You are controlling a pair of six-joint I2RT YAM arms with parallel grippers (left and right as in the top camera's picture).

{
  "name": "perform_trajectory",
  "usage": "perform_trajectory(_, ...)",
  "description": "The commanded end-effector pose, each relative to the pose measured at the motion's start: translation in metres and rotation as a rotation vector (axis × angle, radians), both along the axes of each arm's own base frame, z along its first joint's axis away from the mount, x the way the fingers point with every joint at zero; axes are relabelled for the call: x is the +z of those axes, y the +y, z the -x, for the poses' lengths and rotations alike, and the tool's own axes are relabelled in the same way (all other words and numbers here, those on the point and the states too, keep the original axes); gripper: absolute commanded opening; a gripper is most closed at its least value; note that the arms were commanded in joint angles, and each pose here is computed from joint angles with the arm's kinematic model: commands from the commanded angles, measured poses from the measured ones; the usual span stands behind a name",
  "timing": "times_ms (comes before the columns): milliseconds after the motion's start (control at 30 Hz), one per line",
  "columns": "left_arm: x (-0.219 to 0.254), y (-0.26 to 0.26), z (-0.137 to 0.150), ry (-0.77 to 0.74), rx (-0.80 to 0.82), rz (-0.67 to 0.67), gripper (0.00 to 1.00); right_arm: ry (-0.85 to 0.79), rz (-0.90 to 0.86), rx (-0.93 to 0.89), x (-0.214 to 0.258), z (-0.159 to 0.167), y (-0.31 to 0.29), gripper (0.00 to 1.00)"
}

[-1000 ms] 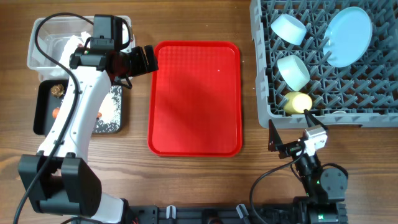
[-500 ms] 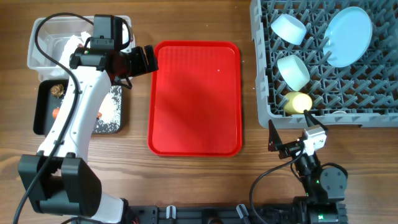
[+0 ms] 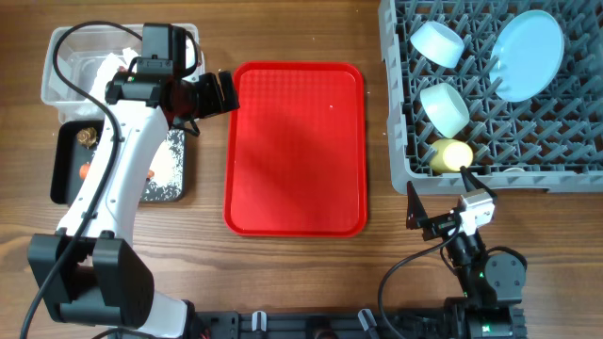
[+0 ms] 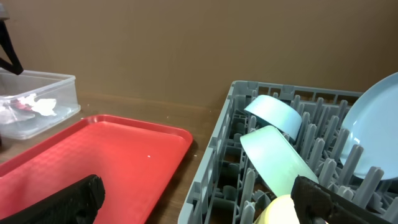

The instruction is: Sort waste into correct bins and load items into the dishwasher rack

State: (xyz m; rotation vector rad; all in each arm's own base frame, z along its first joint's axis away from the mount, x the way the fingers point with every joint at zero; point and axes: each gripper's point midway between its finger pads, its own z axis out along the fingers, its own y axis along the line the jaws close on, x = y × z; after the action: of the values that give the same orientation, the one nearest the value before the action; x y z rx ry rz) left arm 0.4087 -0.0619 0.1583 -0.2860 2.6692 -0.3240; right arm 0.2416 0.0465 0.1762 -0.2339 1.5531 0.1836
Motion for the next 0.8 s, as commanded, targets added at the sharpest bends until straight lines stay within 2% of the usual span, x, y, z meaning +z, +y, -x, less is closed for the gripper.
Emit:
perform_trajectory(0, 0.022, -0.004, -0.004, -0.078, -0.016, 0.015, 1.0, -0.011, 0.013, -0.014, 0.001, 0.0, -0.002, 1.0)
perform_trajectory(167, 0.042, -0.007, 0.001, -0.218, -0.065, 0.015, 1.0, -0.011, 0.013, -0.013, 0.001, 0.0, -0.002, 1.0)
perform_trajectory(333, 0.047, -0.001, 0.025, -0.381, -0.056, 0.022, 1.0, -0.011, 0.013, -0.014, 0.001, 0.0, -0.002, 1.0)
perform_trajectory(767, 0.003, 0.032, 0.129, -0.709, 0.024, 0.016, 1.0, -0.011, 0.013, -0.013, 0.001, 0.0, -0.002, 1.0)
